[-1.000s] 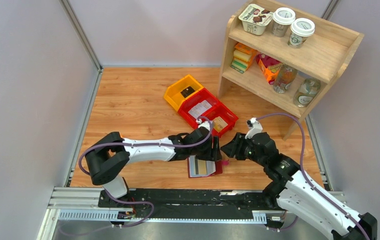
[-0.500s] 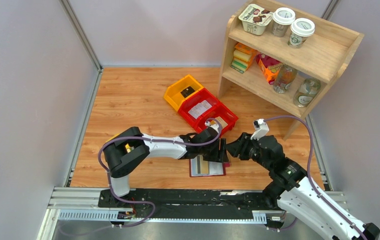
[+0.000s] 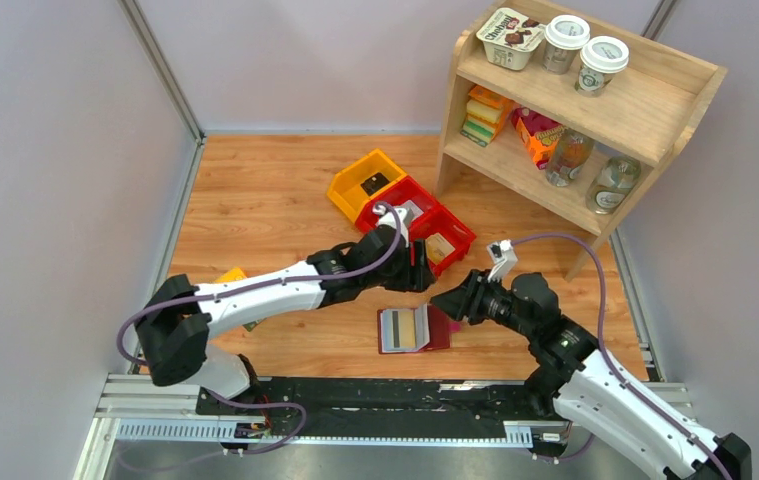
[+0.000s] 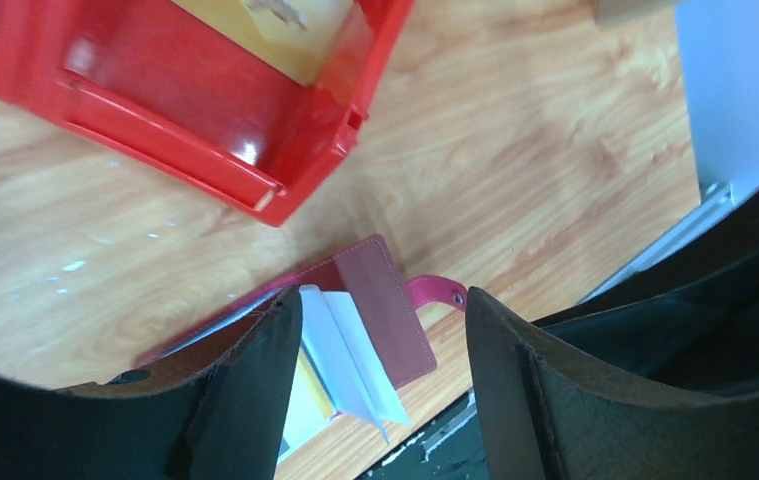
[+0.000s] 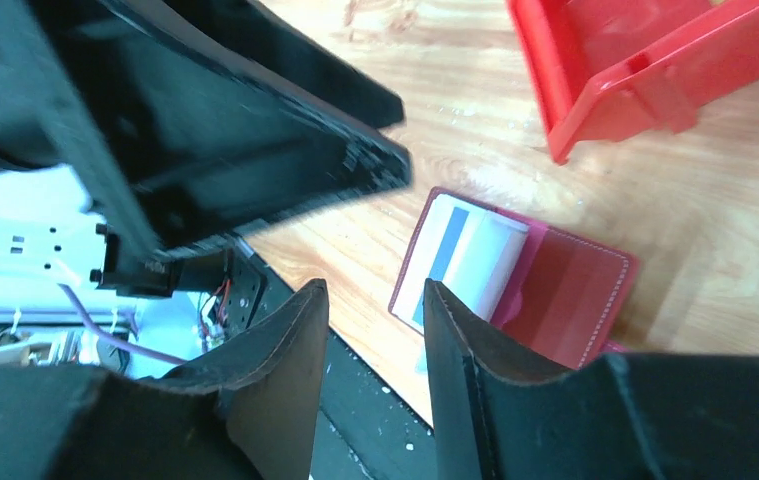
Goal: Take the credit cards out of the card holder
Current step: Remove the credit card from the card holder.
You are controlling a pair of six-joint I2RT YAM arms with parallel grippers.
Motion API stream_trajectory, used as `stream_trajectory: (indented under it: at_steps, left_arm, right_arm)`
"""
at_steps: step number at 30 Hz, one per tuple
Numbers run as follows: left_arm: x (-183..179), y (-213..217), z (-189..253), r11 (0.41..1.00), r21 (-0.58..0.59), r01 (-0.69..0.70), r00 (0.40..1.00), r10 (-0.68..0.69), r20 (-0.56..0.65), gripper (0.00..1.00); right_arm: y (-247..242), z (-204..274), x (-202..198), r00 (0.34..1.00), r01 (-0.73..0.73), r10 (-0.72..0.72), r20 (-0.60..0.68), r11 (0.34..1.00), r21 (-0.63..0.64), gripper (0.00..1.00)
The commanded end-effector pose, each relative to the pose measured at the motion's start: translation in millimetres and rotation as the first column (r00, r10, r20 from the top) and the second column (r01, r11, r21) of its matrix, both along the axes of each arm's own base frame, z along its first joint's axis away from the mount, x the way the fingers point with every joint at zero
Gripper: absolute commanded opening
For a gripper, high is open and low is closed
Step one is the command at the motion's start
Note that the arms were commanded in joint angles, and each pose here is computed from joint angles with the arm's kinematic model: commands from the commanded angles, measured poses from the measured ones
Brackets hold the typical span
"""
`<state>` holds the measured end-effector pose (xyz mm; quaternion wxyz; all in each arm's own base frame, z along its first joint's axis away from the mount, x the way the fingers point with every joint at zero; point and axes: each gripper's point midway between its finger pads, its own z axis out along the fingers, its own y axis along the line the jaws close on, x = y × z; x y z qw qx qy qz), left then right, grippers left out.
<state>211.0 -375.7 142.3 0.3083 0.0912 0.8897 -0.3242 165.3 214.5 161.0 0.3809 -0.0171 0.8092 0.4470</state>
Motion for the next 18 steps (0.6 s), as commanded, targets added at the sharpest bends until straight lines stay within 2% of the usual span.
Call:
stream_trajectory:
  at_steps: [1, 2, 6, 12, 18]
  left_arm:
    - [7.4, 37.0, 16.6, 0.995, 0.042, -0.094, 0.993, 0.090, 0.075, 0.69]
    - [8.4, 45.9, 21.5, 0.991, 0.036, -0.128, 0.988, 0.125, 0.087, 0.69]
    - [-4.1, 86.5, -6.1, 0.972, 0.102, -0.211, 0.977, 0.206, 0.056, 0.69]
    - [-24.4, 122.9, -39.3, 0.953, 0.145, -0.267, 0.962, 0.271, -0.013, 0.69]
    - [-39.0, 146.4, -57.9, 0.937, 0.147, -0.316, 0.944, 0.326, -0.053, 0.66]
  right_arm:
    - [23.4, 16.9, -7.6, 0.992, -0.123, 0.122, 0.023, 0.989, 0.083, 0.42]
    - [27.1, 16.9, -8.4, 0.990, -0.141, 0.140, 0.018, 0.986, 0.087, 0.42]
    - [39.4, 11.0, -7.3, 0.985, -0.172, 0.174, -0.009, 0.981, 0.086, 0.41]
    - [58.7, 3.7, -8.9, 0.973, -0.221, 0.224, -0.048, 0.974, 0.057, 0.40]
    - [90.1, -14.6, -15.2, 0.956, -0.280, 0.269, -0.116, 0.956, -0.090, 0.38]
